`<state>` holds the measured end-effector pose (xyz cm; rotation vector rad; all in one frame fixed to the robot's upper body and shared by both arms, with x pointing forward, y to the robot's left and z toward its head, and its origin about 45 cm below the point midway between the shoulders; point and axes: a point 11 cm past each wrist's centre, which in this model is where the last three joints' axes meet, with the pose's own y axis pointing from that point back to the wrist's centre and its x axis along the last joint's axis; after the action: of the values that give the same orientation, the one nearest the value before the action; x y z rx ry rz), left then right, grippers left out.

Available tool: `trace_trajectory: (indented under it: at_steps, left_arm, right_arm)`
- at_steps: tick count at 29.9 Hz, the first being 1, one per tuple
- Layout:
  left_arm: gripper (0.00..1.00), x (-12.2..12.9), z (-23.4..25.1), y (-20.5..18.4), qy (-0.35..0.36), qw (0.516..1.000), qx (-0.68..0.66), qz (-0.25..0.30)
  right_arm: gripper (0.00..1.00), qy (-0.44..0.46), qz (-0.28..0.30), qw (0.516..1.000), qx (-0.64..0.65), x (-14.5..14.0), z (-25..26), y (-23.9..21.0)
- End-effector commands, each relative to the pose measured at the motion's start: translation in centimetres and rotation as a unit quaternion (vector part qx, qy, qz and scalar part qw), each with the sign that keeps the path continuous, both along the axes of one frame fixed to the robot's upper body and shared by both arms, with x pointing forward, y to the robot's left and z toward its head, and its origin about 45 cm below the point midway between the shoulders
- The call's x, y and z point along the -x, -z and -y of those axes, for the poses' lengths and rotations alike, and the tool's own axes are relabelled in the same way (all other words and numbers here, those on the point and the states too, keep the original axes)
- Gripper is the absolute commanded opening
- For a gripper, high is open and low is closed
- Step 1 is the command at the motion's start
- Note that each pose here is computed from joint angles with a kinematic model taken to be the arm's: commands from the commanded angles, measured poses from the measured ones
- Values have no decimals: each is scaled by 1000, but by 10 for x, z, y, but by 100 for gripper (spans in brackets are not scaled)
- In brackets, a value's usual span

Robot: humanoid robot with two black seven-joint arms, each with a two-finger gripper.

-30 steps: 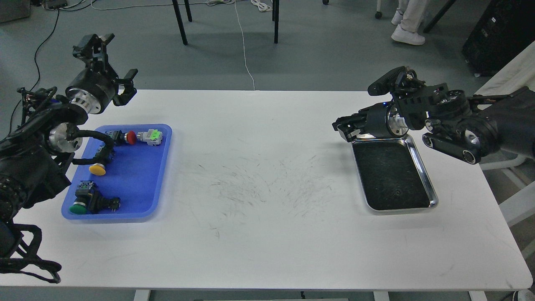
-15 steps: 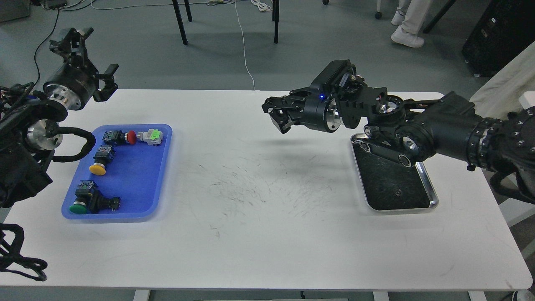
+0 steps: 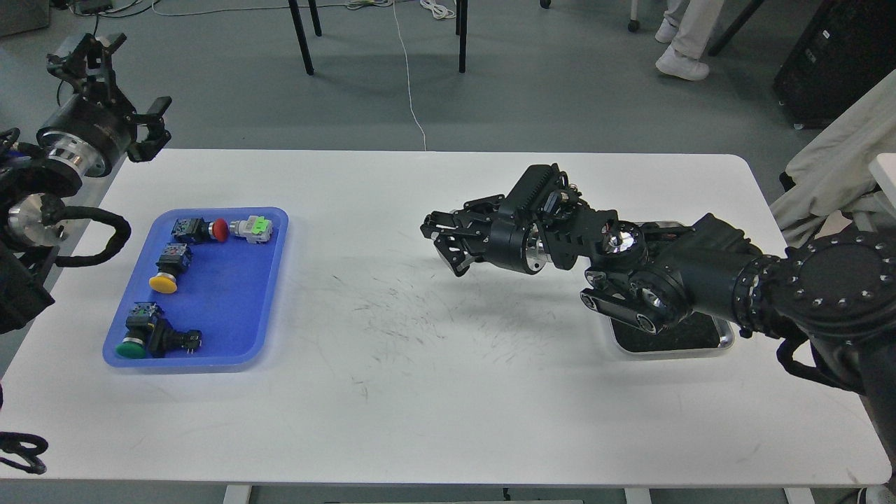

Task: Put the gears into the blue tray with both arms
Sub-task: 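Carry the black gear with the right gripper toward the table center, then lower the black gear onto the table and open the right gripper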

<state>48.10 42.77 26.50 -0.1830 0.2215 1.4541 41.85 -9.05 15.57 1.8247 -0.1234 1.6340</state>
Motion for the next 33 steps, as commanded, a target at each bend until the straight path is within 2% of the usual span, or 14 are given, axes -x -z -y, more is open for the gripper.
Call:
trace_trajectory:
  at_steps: [1,9,18,33]
  left_arm:
    - [98,1,-3,-2,-1,1000,-2,1]
    - [98,2,-8,-8,-2,1000,-5,6]
    - [98,5,-17,-19,-3,1000,-11,13]
    - [98,10,-30,-33,-9,1000,-22,21]
  right_arm:
    - [1,-12,-1,1000,3,9,1,10]
    - [1,-42,-4,999,-12,22,-9,13]
    - [1,-111,-7,994,2,54,-16,33]
    - [1,-137,-20,990,13,73,-14,51]
